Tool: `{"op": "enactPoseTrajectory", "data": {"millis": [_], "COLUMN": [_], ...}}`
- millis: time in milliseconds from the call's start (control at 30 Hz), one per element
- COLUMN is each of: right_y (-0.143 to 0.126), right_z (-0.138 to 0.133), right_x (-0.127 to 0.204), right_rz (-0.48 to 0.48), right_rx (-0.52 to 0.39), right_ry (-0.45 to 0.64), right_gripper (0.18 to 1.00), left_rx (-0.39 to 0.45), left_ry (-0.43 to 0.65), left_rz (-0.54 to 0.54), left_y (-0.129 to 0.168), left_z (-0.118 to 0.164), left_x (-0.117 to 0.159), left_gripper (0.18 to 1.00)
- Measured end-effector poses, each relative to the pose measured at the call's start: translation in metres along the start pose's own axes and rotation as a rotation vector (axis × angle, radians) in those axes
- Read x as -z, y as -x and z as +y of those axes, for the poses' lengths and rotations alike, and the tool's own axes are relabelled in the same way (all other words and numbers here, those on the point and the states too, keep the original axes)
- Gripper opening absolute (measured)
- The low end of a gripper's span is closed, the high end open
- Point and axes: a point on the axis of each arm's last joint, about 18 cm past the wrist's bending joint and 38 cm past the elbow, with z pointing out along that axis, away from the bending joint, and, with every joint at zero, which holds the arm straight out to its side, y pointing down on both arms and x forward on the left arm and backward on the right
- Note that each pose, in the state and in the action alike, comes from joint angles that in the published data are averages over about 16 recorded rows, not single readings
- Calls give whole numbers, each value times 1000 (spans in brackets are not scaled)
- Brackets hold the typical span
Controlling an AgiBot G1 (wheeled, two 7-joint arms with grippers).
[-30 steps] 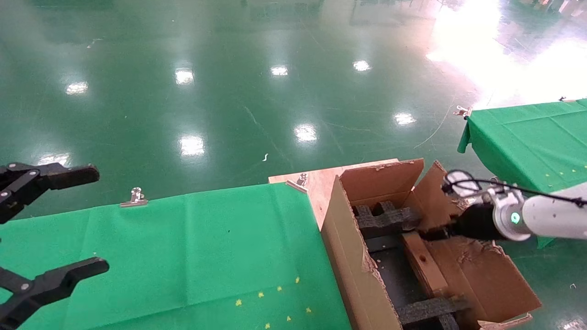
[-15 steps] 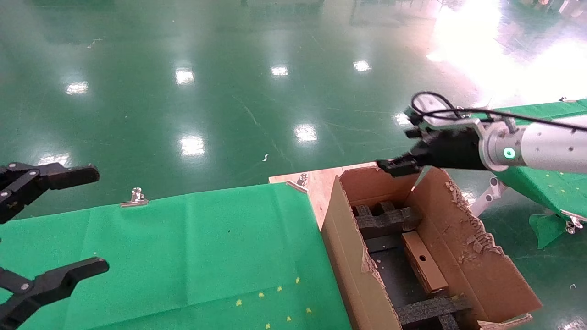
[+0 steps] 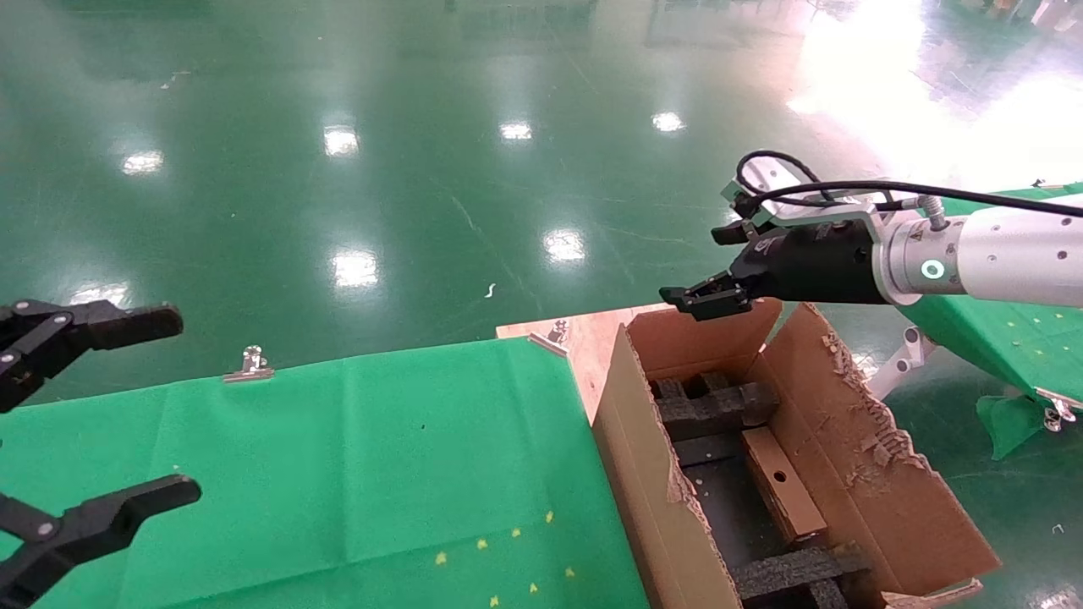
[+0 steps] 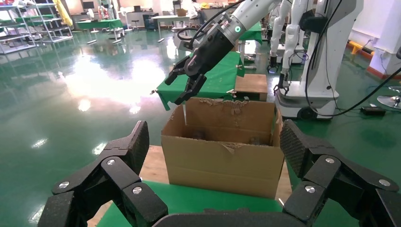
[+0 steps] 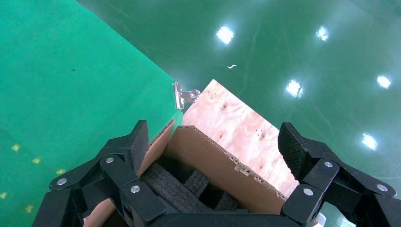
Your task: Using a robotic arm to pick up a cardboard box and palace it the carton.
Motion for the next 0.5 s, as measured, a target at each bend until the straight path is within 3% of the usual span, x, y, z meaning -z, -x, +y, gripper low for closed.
{"op": "enactPoseTrajectory", "data": {"millis": [233, 500], "right_y": [12, 41], "right_z": [-1, -12], "right_x": [-5, -10], "right_rz": [-54, -179], "right_rx": [-9, -8], "right_ry": [-15, -75], "right_gripper": [1001, 1001], "left_rx": [0, 0], "left_ry": [0, 0], "left_rz": [0, 0], "left_y": [0, 0], "left_z": [0, 0], "left_x": [0, 0], "left_gripper": [1001, 1001]}}
